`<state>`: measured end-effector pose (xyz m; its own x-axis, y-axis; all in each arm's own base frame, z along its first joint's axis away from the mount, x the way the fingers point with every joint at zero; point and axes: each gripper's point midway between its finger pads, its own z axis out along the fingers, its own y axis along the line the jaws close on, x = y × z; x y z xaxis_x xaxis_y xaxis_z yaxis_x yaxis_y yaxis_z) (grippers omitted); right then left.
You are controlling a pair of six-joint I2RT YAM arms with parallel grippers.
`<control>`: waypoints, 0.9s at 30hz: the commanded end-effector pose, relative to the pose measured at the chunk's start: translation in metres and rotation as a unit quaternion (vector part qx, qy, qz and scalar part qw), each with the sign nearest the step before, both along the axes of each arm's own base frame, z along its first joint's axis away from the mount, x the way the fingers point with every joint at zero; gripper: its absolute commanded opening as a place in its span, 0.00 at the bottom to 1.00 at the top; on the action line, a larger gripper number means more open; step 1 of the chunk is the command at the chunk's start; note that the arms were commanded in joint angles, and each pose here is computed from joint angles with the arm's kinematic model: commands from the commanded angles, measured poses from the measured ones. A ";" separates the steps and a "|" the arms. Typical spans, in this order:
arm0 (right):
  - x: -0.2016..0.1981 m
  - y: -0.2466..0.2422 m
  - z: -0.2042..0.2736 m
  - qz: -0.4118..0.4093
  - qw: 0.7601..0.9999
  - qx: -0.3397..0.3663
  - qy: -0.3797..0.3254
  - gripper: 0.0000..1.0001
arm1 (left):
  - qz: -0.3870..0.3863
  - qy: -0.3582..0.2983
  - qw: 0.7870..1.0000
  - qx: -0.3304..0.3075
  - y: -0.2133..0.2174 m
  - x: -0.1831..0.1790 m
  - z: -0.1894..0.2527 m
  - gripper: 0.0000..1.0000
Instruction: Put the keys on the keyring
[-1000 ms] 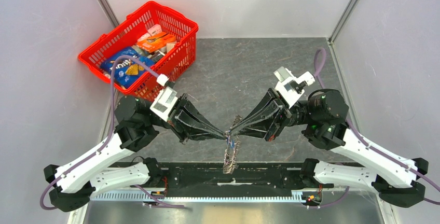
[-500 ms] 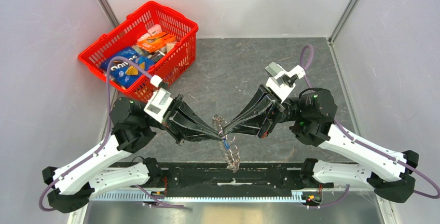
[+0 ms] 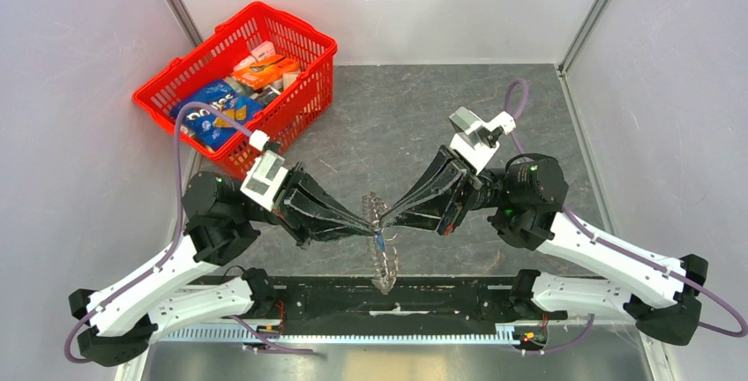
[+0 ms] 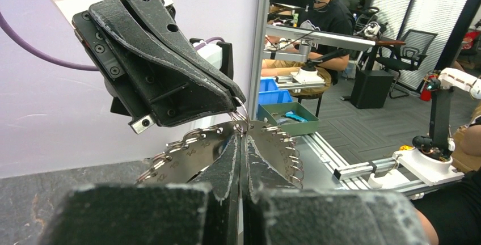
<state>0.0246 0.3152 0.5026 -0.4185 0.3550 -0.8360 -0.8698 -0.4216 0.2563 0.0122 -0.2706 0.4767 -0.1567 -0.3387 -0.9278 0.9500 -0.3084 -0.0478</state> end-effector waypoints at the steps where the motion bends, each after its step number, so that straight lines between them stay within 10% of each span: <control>1: -0.006 -0.006 0.010 0.017 0.999 0.031 0.000 0.00 | 0.035 -0.001 0.999 -0.027 0.002 0.009 0.011 0.02; 27: -0.011 -0.007 -0.014 0.024 1.000 -0.006 -0.009 0.00 | 0.030 -0.007 0.999 -0.028 0.003 0.007 0.010 0.02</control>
<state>0.0163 0.3171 0.4930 -0.4702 0.3142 -0.8247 -0.8203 -0.5003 0.2771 0.0168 -0.2713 0.4760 -0.1627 -0.3477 -0.9234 0.9569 -0.2837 -0.0618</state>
